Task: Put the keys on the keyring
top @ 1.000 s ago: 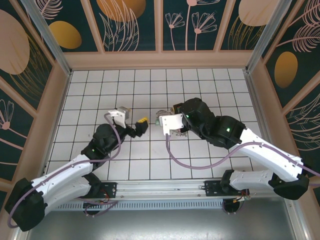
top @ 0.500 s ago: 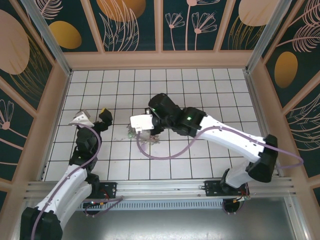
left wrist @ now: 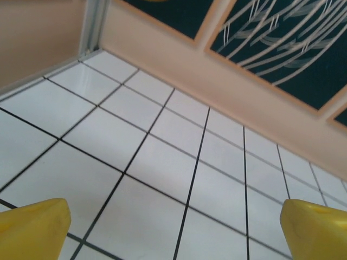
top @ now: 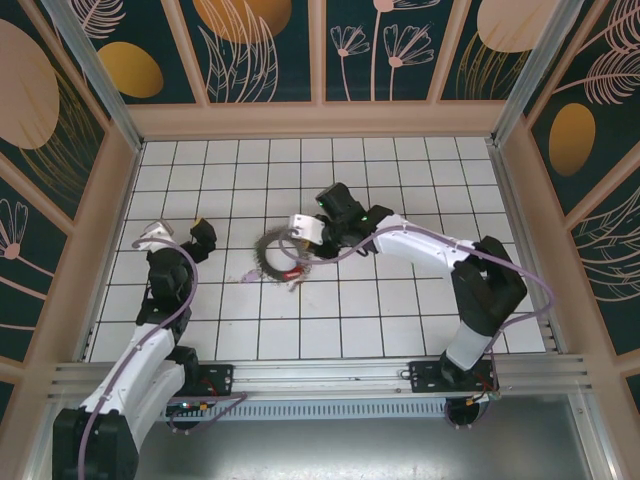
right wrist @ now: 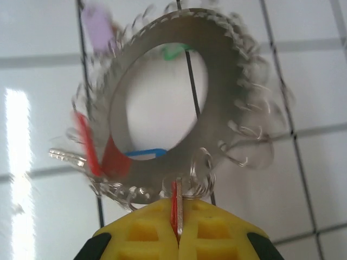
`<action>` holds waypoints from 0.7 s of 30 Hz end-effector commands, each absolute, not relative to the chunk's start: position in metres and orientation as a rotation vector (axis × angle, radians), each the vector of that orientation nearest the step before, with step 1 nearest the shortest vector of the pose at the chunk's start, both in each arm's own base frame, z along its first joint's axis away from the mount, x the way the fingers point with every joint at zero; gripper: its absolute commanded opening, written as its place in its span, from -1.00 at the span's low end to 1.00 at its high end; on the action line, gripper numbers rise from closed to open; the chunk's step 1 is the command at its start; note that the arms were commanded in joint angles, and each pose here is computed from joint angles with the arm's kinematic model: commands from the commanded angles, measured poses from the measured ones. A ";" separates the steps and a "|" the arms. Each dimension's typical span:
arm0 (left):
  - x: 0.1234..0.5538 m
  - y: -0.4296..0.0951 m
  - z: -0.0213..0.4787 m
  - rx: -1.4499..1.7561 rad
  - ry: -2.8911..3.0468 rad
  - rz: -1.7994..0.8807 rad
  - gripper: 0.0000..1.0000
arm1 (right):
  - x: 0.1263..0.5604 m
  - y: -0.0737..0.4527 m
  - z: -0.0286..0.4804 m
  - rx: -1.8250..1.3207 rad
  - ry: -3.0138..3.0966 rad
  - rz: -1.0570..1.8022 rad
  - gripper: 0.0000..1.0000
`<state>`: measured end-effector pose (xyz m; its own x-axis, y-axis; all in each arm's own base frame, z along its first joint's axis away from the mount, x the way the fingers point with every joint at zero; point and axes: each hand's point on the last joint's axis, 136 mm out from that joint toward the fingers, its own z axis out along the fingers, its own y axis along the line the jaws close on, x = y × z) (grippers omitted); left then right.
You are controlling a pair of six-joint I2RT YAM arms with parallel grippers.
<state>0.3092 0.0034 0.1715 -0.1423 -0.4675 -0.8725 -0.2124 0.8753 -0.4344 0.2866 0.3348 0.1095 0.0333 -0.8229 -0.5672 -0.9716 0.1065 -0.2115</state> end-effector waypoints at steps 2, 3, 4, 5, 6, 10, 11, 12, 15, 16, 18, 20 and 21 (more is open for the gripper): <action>0.321 -0.016 0.191 -0.414 1.712 -0.331 0.98 | 0.293 0.288 0.063 -1.960 1.853 0.113 -1.00; 0.322 -0.016 0.192 -0.422 1.710 -0.335 0.98 | 0.293 0.268 0.049 -2.028 1.875 0.016 -1.00; 0.322 -0.015 0.192 -0.429 1.708 -0.334 0.97 | 0.297 0.253 0.041 -2.050 1.888 -0.066 -1.00; 0.323 -0.016 0.192 -0.432 1.708 -0.338 0.97 | 0.303 0.239 0.036 -2.042 1.907 -0.133 -1.00; 0.323 -0.016 0.193 -0.429 1.706 -0.341 0.98 | 0.307 0.230 0.032 -2.028 1.935 -0.142 -1.00; 0.327 -0.021 0.189 -0.410 1.729 -0.354 0.98 | 0.320 0.208 0.022 -1.965 2.058 -0.127 -1.00; 0.327 -0.021 0.188 -0.404 1.736 -0.353 0.98 | 0.322 0.201 0.018 -1.951 2.100 -0.122 -1.00; 0.328 -0.021 0.187 -0.400 1.744 -0.347 0.98 | 0.323 0.195 0.014 -1.931 2.158 -0.097 -1.00; 0.328 -0.019 0.183 -0.398 1.756 -0.316 0.98 | 0.326 0.170 -0.005 -1.874 2.304 -0.080 -0.96; 0.328 -0.018 0.183 -0.390 1.757 -0.303 0.97 | 0.326 0.167 -0.011 -1.865 2.324 -0.077 -0.89; 0.329 -0.014 0.182 -0.379 1.772 -0.252 0.98 | 0.329 0.160 -0.020 -1.821 2.376 -0.109 -0.71; 0.329 -0.002 0.180 -0.402 1.804 -0.158 0.98 | 0.332 0.157 -0.023 -1.770 2.412 -0.119 -0.50; 0.329 0.003 0.179 -0.414 1.818 -0.118 0.98 | 0.334 0.154 -0.023 -1.746 2.425 -0.146 -0.41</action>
